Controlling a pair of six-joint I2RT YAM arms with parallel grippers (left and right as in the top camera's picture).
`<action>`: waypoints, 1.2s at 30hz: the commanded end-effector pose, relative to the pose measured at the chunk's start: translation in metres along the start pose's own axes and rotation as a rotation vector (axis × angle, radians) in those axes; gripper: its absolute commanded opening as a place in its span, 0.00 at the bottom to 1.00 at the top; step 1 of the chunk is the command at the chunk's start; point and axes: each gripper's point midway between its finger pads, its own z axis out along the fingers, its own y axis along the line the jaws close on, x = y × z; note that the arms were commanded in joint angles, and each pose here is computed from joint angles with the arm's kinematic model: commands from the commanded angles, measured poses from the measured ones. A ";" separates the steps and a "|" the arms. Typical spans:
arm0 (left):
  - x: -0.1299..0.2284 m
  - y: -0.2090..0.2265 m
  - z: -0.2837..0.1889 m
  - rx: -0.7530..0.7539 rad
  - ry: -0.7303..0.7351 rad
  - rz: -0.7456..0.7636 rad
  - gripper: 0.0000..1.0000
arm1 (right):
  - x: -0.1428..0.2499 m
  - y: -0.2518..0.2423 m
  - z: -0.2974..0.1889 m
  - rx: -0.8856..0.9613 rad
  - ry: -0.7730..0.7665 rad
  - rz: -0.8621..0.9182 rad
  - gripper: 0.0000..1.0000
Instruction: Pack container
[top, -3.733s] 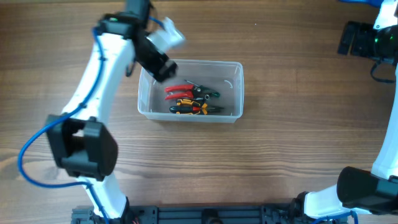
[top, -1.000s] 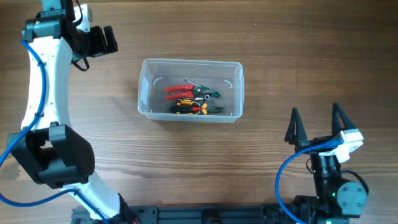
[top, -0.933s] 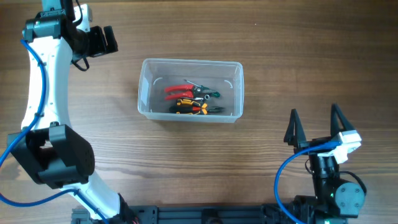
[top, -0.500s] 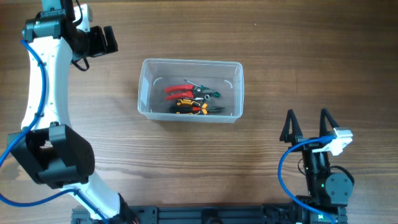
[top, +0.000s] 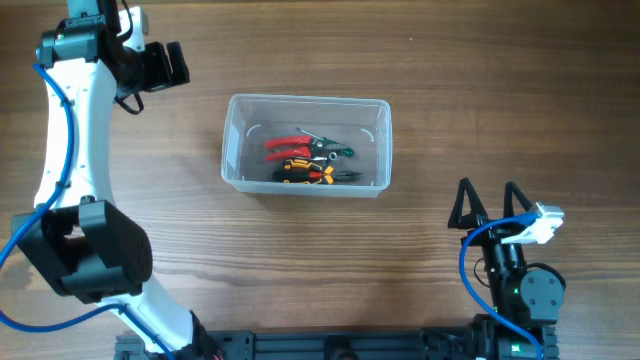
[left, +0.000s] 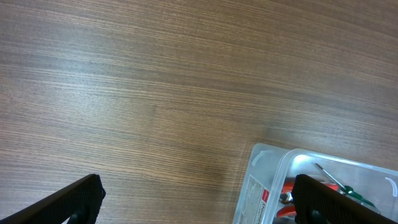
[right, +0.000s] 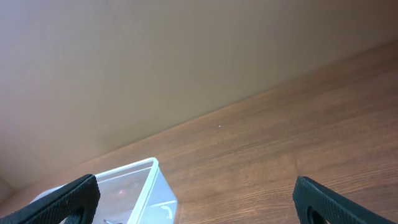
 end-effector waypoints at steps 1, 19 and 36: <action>-0.003 -0.002 -0.011 0.008 -0.026 -0.011 1.00 | 0.004 0.009 -0.001 -0.053 0.014 -0.161 1.00; -0.003 -0.002 -0.011 0.008 -0.026 -0.011 1.00 | 0.004 0.009 -0.001 -0.054 0.009 -0.436 1.00; -0.019 0.007 -0.052 -0.073 -0.156 0.013 1.00 | 0.004 0.009 -0.001 -0.054 0.009 -0.436 1.00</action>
